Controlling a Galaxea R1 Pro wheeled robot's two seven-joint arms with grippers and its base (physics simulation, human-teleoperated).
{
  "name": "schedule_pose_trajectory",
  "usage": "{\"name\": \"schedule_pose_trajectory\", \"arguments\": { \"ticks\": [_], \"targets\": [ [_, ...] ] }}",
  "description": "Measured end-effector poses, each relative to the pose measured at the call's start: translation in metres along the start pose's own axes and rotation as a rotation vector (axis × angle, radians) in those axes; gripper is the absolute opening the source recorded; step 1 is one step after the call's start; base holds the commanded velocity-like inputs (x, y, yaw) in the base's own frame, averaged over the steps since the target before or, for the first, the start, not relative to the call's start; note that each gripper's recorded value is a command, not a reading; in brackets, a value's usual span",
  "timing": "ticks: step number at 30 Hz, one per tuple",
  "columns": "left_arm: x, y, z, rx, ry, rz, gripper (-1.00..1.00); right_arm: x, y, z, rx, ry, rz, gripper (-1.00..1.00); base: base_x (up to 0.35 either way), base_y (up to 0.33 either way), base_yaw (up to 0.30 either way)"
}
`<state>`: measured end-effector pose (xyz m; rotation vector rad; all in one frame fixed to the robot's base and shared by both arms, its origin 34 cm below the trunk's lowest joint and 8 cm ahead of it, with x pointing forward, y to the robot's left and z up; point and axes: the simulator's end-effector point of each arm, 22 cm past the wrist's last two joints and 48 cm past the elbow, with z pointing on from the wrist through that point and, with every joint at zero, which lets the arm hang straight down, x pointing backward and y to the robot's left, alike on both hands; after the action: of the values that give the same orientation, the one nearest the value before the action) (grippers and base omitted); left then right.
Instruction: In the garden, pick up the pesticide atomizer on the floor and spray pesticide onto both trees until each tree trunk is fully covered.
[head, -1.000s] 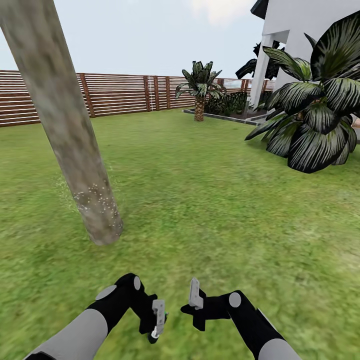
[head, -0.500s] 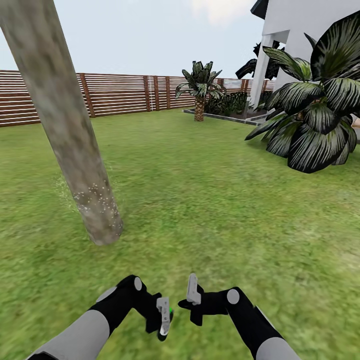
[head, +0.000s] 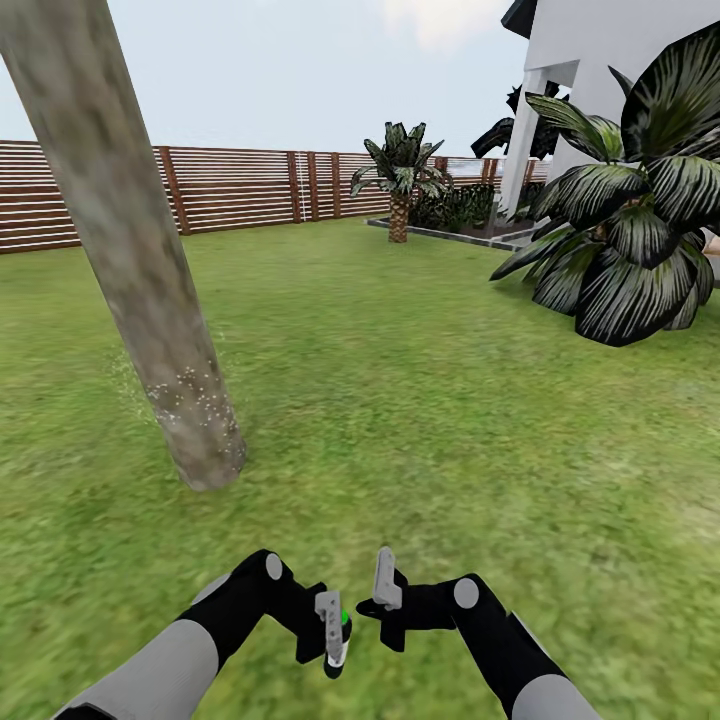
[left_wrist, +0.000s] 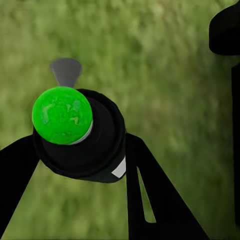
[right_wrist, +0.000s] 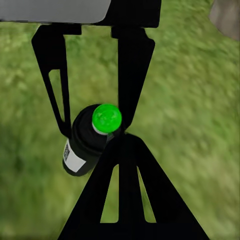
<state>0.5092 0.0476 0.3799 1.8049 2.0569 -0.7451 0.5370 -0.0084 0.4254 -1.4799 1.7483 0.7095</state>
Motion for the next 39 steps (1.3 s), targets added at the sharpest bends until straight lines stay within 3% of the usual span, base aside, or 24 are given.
{"name": "schedule_pose_trajectory", "arguments": {
  "ticks": [4,19,26,36,39],
  "targets": [
    [-0.008,0.000,0.000,0.000,-0.035,-0.008,-1.00,0.000,0.000,0.000,0.000,0.000,0.000,-1.00,0.000,0.000,0.000],
    [-0.009,0.001,-0.001,-0.002,-0.042,-0.009,-1.00,0.000,0.000,0.000,0.000,0.000,0.000,-1.00,0.000,0.000,0.000],
    [-0.019,0.001,-0.001,-0.001,-0.086,-0.032,-1.00,0.000,0.000,0.000,0.000,0.000,0.000,-1.00,0.000,0.000,0.000],
    [-0.016,0.002,-0.002,-0.006,-0.080,-0.033,-1.00,0.000,0.000,0.000,0.000,0.000,0.000,-1.00,0.000,0.000,0.000],
    [0.017,0.010,-0.005,-0.040,-0.026,-0.056,-1.00,0.000,0.000,0.000,0.000,0.000,0.000,-1.00,0.000,0.000,0.000]
  ]
}}
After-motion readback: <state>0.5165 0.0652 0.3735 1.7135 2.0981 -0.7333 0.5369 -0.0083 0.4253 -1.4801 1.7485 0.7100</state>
